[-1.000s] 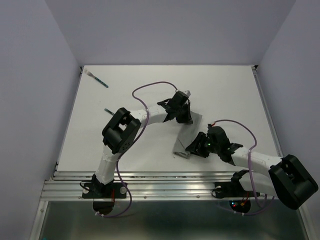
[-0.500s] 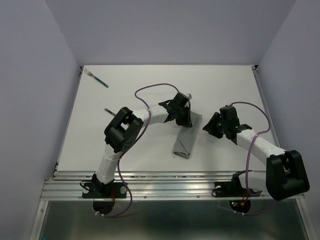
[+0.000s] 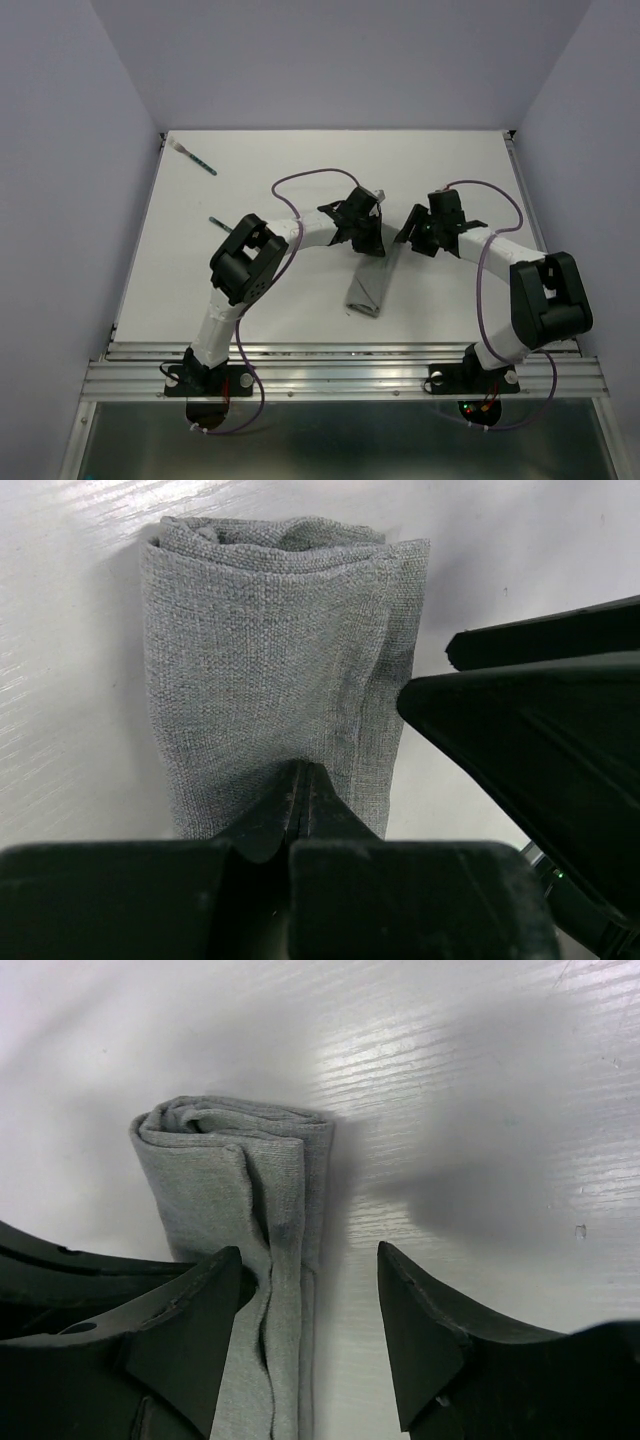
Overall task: Fold the napkin into a case and place the utensils inside
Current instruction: Smooth out the smaller rectangle-folded napkin at the center of the board.
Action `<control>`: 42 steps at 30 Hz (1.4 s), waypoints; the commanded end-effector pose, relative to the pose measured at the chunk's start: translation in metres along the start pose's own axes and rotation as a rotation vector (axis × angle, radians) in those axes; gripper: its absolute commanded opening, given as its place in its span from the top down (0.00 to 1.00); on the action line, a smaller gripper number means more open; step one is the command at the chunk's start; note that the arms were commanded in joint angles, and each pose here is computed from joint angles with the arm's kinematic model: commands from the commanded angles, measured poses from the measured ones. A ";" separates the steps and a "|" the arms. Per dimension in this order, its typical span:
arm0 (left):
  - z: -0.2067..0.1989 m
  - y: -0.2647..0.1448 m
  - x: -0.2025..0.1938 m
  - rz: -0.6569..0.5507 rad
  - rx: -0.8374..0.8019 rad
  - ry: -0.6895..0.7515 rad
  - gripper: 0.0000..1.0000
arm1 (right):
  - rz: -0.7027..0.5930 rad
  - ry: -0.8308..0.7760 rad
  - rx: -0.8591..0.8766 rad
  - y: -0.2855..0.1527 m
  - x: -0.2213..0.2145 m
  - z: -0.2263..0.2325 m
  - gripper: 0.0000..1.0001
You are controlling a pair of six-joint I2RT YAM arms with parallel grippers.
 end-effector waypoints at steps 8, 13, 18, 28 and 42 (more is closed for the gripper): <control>-0.020 -0.008 0.010 -0.009 -0.098 0.061 1.00 | -0.018 -0.024 0.095 0.009 0.013 0.020 0.47; -0.020 -0.004 0.003 0.025 -0.124 0.068 1.00 | -0.020 -0.014 0.102 0.010 0.015 0.023 0.49; -0.015 0.000 -0.004 0.049 -0.128 0.064 1.00 | -0.024 -0.004 0.104 0.013 0.017 0.025 0.50; -0.013 0.000 -0.010 0.060 -0.135 0.072 1.00 | -0.021 0.012 0.131 0.014 0.019 0.031 0.48; -0.031 -0.050 0.027 -0.068 -0.153 0.120 1.00 | 0.010 -0.002 0.084 0.032 0.008 0.017 0.99</control>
Point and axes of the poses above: each gripper's point midway between its finger pads, its own y axis out along the fingers, its own z axis along the line the jaws close on, x = y × z, the point moved 4 cm from there along -y, back along the fingers, and after that the axes turned 2 degrees about y, right-handed, at the moved point
